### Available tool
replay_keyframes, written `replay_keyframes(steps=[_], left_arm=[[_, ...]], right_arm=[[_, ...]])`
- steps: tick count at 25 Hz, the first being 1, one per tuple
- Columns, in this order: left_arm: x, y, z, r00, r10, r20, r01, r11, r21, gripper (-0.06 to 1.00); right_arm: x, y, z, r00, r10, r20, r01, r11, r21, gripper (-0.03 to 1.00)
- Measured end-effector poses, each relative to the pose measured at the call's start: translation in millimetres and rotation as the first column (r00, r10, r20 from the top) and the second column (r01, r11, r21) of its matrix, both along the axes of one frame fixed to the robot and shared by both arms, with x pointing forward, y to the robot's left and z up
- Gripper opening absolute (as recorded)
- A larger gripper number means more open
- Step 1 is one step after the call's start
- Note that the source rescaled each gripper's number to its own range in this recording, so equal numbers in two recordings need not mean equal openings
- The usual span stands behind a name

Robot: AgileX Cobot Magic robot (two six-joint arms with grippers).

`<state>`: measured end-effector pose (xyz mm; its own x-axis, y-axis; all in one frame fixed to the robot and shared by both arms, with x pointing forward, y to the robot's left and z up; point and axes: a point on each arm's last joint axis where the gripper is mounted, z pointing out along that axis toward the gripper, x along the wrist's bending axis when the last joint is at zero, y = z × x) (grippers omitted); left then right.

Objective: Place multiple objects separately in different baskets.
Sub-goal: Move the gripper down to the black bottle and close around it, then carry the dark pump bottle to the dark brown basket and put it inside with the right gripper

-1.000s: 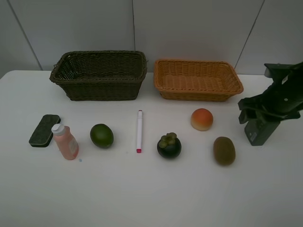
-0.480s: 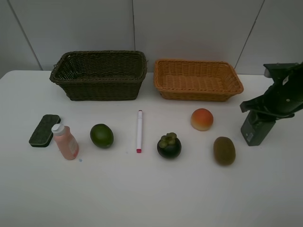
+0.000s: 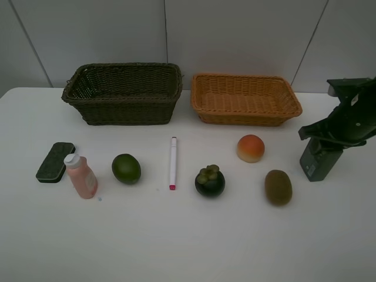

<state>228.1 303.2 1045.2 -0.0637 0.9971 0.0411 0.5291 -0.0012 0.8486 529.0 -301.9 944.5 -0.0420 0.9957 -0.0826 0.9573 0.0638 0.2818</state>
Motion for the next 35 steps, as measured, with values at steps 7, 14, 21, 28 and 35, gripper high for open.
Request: replay_keyframes(steps=[7,14,21,28,35], left_arm=[[0.0,0.0,0.0,1.0,0.0,0.0,0.0,1.0,0.0,1.0],[0.0,0.0,0.0,1.0,0.0,0.0,0.0,1.0,0.0,1.0],[0.0,0.0,0.0,1.0,0.0,0.0,0.0,1.0,0.0,1.0],[0.0,0.0,0.0,1.0,0.0,0.0,0.0,1.0,0.0,1.0],[0.0,0.0,0.0,1.0,0.0,0.0,0.0,1.0,0.0,1.0]], right_arm=[[0.0,0.0,0.0,1.0,0.0,0.0,0.0,1.0,0.0,0.35],[1.5,-0.1,1.9,1.0,-0.005,-0.003,0.005,1.0,0.0,0.35],[10.0,-0.7,21.4,1.0,-0.015,0.0,0.015,1.0,-0.005,0.35],[20.1,-1.1,48.4,1.0,-0.03,0.006,0.03,1.0,-0.006,0.35],[34.0,-0.2,77.3,0.998,-0.039,0.053,0.039,0.999,0.008,0.35]])
